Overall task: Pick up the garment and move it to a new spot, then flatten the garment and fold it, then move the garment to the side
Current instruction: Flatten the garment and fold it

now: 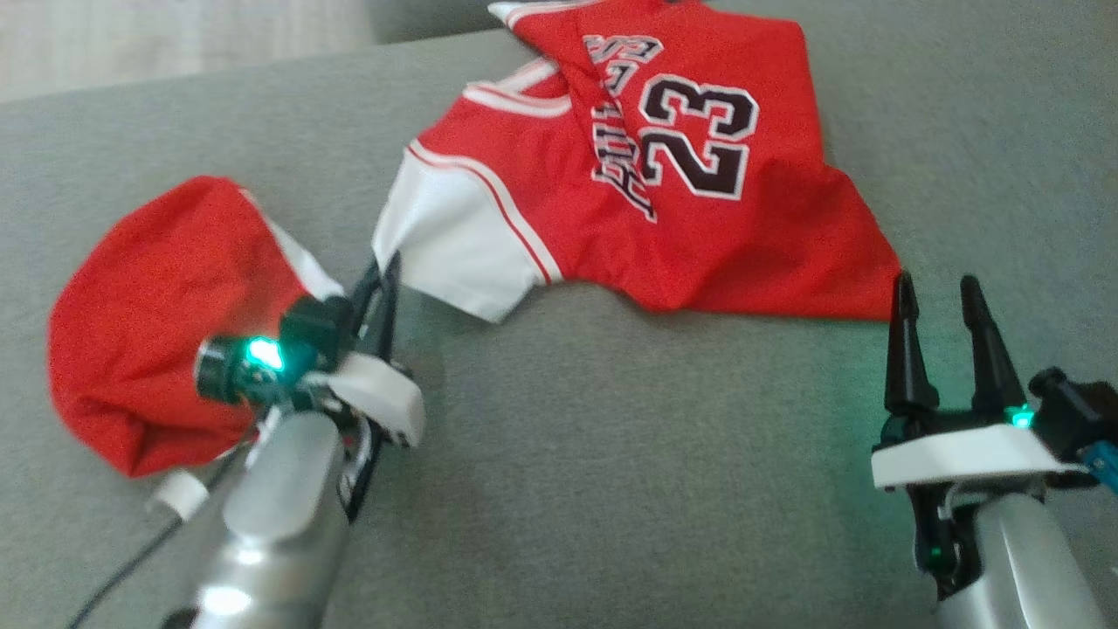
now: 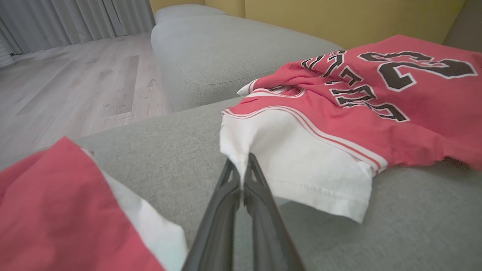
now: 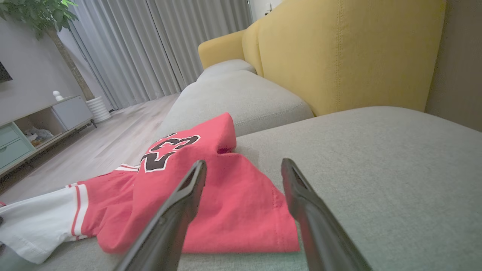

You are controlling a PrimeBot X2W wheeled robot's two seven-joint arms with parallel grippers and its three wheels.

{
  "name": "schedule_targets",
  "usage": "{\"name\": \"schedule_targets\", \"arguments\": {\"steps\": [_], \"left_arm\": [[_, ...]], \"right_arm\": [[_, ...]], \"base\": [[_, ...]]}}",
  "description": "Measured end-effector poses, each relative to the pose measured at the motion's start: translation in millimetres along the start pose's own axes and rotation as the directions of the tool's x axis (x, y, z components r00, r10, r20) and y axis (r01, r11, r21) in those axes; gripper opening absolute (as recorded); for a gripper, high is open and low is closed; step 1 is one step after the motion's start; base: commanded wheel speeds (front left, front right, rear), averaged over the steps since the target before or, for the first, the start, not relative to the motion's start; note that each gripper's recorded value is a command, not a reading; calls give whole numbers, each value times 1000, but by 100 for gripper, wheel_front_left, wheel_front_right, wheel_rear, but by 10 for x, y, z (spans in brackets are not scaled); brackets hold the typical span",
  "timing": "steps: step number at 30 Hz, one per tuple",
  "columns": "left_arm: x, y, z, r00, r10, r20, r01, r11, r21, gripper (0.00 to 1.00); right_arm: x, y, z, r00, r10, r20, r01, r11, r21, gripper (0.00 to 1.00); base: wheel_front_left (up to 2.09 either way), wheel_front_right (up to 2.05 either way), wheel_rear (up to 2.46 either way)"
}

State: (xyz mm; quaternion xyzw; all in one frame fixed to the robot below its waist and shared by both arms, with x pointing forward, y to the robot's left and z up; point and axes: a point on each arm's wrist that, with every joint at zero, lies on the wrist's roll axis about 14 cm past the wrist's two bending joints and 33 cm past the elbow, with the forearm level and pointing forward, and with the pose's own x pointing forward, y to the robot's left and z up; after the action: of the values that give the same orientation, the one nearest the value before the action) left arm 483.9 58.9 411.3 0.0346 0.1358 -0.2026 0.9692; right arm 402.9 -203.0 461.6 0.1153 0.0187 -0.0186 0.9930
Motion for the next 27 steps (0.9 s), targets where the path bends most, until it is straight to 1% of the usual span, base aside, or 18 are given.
{"name": "schedule_targets", "arguments": {"steps": [4, 9, 21, 22, 23, 24, 25, 27], "left_arm": [[-263, -56, -17, 1000, 13, 25, -12, 1000, -20, 0], [-591, -346, -118, 1000, -26, 10, 26, 998, -65, 0], [-945, -759, -256, 995, -79, -61, 73, 993, -88, 0], [-979, -783, -288, 994, -81, -70, 74, 993, -94, 9], [-1006, -790, -311, 994, -75, -76, 68, 993, -98, 40], [-1023, -780, -313, 995, -67, -75, 59, 993, -98, 81], [-1024, -762, -282, 996, -55, -65, 49, 994, -97, 100], [-1009, -701, -159, 999, -32, -18, 30, 995, -93, 100]], "right_arm": [[-34, 61, -140, 999, 15, -44, -15, 1000, 3, 100], [-7, 174, -157, 998, 47, -52, -48, 999, -4, 100], [-36, 275, -81, 997, 76, -35, -76, 997, -3, 100], [-40, 282, -75, 996, 78, -33, -78, 997, -3, 100], [-44, 288, -72, 996, 79, -33, -79, 997, -3, 100], [-47, 292, -67, 996, 81, -31, -81, 997, -3, 100], [-50, 292, -60, 996, 81, -29, -81, 997, -3, 100], [-52, 294, -42, 996, 81, -24, -81, 997, -3, 100]], "base": [[0, 0, 0], [0, 0, 0], [0, 0, 0], [0, 0, 0], [0, 0, 0], [0, 0, 0], [0, 0, 0], [0, 0, 0]]}}
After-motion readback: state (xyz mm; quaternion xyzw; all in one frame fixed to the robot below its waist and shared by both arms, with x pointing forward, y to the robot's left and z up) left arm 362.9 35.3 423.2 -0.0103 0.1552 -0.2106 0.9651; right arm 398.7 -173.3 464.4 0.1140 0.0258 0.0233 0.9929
